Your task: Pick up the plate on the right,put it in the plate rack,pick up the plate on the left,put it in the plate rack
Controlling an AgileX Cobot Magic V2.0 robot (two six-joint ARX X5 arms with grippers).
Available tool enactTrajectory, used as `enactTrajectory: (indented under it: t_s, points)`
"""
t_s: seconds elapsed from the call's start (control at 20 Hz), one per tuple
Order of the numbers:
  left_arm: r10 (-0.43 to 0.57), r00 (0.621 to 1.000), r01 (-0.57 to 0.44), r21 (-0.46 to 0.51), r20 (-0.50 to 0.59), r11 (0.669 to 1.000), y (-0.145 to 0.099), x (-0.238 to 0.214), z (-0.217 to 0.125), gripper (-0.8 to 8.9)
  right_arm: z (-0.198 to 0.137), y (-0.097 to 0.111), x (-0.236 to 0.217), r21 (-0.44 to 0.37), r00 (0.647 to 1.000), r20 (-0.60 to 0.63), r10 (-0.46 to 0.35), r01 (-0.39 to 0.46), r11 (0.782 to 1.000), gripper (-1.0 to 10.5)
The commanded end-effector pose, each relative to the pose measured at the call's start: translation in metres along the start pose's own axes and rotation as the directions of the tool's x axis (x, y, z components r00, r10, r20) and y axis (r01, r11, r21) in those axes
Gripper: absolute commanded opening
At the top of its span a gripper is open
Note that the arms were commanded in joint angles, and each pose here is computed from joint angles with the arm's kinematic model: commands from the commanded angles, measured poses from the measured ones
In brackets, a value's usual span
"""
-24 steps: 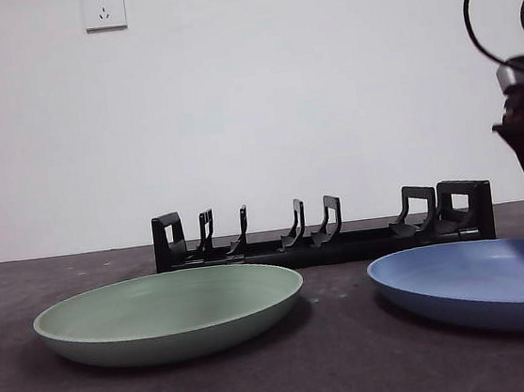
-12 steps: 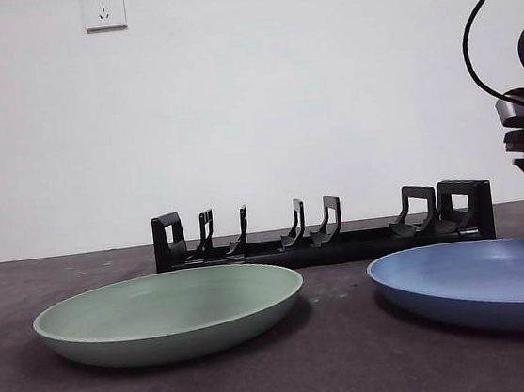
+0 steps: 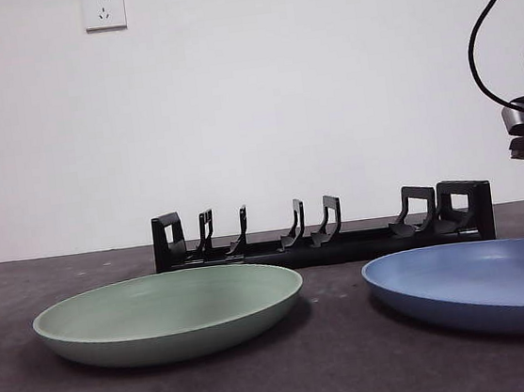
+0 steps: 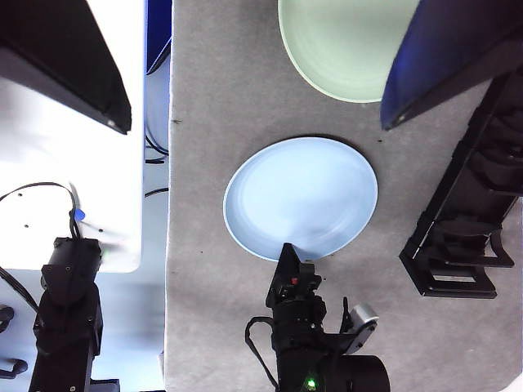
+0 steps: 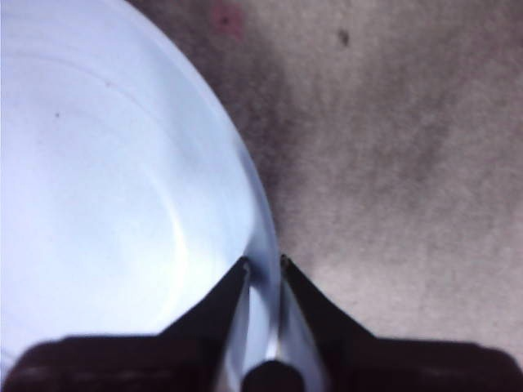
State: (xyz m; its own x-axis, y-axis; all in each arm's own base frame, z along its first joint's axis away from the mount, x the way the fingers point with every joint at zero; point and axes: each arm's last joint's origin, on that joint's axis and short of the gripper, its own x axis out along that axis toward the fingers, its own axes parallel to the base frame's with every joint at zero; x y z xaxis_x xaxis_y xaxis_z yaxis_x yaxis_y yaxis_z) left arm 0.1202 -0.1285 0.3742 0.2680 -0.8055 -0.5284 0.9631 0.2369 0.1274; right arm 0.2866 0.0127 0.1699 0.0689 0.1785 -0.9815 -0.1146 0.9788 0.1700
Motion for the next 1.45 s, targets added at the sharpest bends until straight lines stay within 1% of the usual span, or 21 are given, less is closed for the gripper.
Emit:
enactTrajectory:
  t_s: [0.05,0.15,0.3,0.5,0.65,0.8,0.85,0.95,1.0,1.05,1.15,1.25,1.4,1.45]
  points:
    - [-0.003,1.0,0.003,0.023,0.002,1.0,0.0,0.0,0.001,7.27,-0.002,0.001,0.0,-0.011,1.0,-0.016,-0.02,0.02,1.0,-0.1]
    - [-0.005,1.0,0.005,0.038,-0.006,0.999,-0.001,0.002,0.001,7.27,-0.001,0.004,-0.014,-0.016,1.0,0.022,-0.022,0.022,1.0,-0.1]
    - [0.028,0.999,-0.024,0.096,-0.046,0.995,-0.004,0.008,0.002,7.27,-0.001,0.011,-0.051,-0.034,0.993,0.122,-0.006,0.01,0.999,-0.1]
    - [0.06,0.993,-0.04,0.189,-0.099,0.981,-0.009,0.019,0.004,7.27,-0.009,0.025,-0.116,-0.073,0.965,0.255,0.055,-0.037,0.997,-0.1]
    - [0.105,0.982,-0.055,0.294,-0.155,0.954,-0.013,0.032,0.005,7.23,-0.016,0.035,-0.159,-0.112,0.938,0.325,0.12,-0.088,0.99,-0.1]
    - [0.171,0.967,-0.08,0.411,-0.189,0.908,-0.018,0.048,0.01,7.22,-0.022,0.044,-0.187,-0.154,0.915,0.347,0.207,-0.163,0.975,-0.1]
    - [0.193,0.963,-0.089,0.452,-0.19,0.888,-0.02,0.054,0.012,7.22,-0.022,0.048,-0.191,-0.169,0.911,0.347,0.224,-0.175,0.97,-0.1]
    - [0.274,0.944,-0.142,0.524,-0.183,0.84,-0.021,0.064,0.016,7.22,-0.023,0.055,-0.193,-0.196,0.91,0.339,0.239,-0.18,0.964,-0.1]
    - [0.313,0.933,-0.165,0.565,-0.176,0.809,-0.02,0.069,0.019,7.22,-0.023,0.061,-0.192,-0.215,0.912,0.327,0.249,-0.184,0.959,-0.1]
    - [0.331,0.929,-0.173,0.592,-0.169,0.787,-0.019,0.073,0.02,7.22,-0.024,0.067,-0.191,-0.234,0.912,0.316,0.261,-0.192,0.953,-0.1]
    - [0.326,0.928,-0.159,0.603,-0.178,0.782,-0.019,0.081,0.02,7.22,-0.024,0.078,-0.19,-0.261,0.906,0.305,0.294,-0.218,0.94,-0.1]
    - [0.326,0.923,-0.138,0.619,-0.202,0.774,-0.018,0.089,0.018,7.21,-0.025,0.088,-0.188,-0.303,0.899,0.283,0.336,-0.249,0.92,-0.1]
    - [0.339,0.914,-0.135,0.622,-0.222,0.772,-0.017,0.095,0.017,7.13,-0.027,0.1,-0.186,-0.338,0.9,0.261,0.35,-0.254,0.906,-0.1]
    - [0.339,0.914,-0.134,0.622,-0.224,0.772,-0.017,0.096,0.017,6.45,-0.027,0.101,-0.186,-0.337,0.9,0.258,0.352,-0.258,0.906,-0.1]
